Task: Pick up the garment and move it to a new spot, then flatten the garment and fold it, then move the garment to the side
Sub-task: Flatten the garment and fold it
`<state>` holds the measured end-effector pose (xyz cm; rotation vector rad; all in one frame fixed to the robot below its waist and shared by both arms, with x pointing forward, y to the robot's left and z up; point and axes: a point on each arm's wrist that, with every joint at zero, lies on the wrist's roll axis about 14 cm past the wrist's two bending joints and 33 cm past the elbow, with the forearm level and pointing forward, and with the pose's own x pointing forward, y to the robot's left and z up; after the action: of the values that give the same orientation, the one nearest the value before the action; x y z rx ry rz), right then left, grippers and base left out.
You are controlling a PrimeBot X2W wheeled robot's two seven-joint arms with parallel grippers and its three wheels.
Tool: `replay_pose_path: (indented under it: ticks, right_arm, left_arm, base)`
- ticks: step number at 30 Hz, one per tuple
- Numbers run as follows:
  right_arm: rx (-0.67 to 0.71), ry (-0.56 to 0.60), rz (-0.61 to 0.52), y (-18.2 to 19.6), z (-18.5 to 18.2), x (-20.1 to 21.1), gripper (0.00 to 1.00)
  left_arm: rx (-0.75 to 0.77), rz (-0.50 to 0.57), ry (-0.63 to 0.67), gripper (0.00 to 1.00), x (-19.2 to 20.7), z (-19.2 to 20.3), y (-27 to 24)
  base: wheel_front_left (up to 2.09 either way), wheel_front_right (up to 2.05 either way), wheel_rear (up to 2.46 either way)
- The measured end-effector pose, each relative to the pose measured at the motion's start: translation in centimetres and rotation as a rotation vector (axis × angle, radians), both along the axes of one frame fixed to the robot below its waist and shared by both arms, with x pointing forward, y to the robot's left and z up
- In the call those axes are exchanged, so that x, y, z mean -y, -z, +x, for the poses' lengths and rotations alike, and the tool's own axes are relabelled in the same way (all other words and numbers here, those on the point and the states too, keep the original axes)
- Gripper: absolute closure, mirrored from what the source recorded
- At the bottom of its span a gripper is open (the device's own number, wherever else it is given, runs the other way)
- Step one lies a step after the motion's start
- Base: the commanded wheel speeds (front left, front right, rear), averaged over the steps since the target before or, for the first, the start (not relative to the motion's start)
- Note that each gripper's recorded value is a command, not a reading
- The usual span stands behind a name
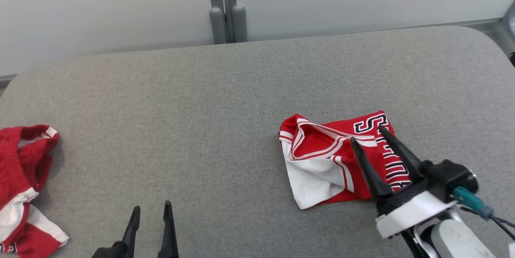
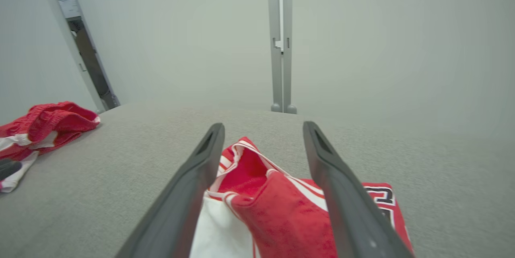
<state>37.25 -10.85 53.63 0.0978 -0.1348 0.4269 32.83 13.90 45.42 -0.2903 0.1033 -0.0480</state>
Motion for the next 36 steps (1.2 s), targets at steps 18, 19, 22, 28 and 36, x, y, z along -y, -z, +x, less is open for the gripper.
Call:
replay_pose_path:
  ticks: [18, 19, 22, 28, 36]
  right_arm:
    - [-0.115, 0.377, -0.142, 4.6, -2.9, 12.1, 0.6]
    - [-0.11, 0.37, -0.136, 4.4, -2.4, 11.8, 0.89]
    - [-0.134, 0.355, -0.153, 5.0, -1.5, 11.6, 1.0]
    - [-0.227, 0.28, -0.22, 8.0, 0.7, 9.6, 1.0]
    - [-0.325, 0.235, -0.224, 10.7, 2.8, 7.5, 1.0]
  left_arm:
    - [0.05, -0.013, 0.019, 0.0, 0.7, -0.3, -1.5]
    - [0.048, -0.013, 0.019, 0.0, 0.7, -0.3, -1.5]
    - [0.041, -0.013, 0.016, 0.0, 0.6, -0.3, -1.3]
    - [0.032, 0.002, 0.002, 0.0, 0.1, -0.2, -0.9]
    - [0.011, 0.012, -0.016, 0.0, -0.5, -0.1, -0.3]
  base:
    - [0.0, 0.0, 0.0]
    - [0.0, 0.0, 0.0]
    - [0.0, 0.0, 0.0]
    - [0.0, 0.0, 0.0]
    - [0.0, 0.0, 0.0]
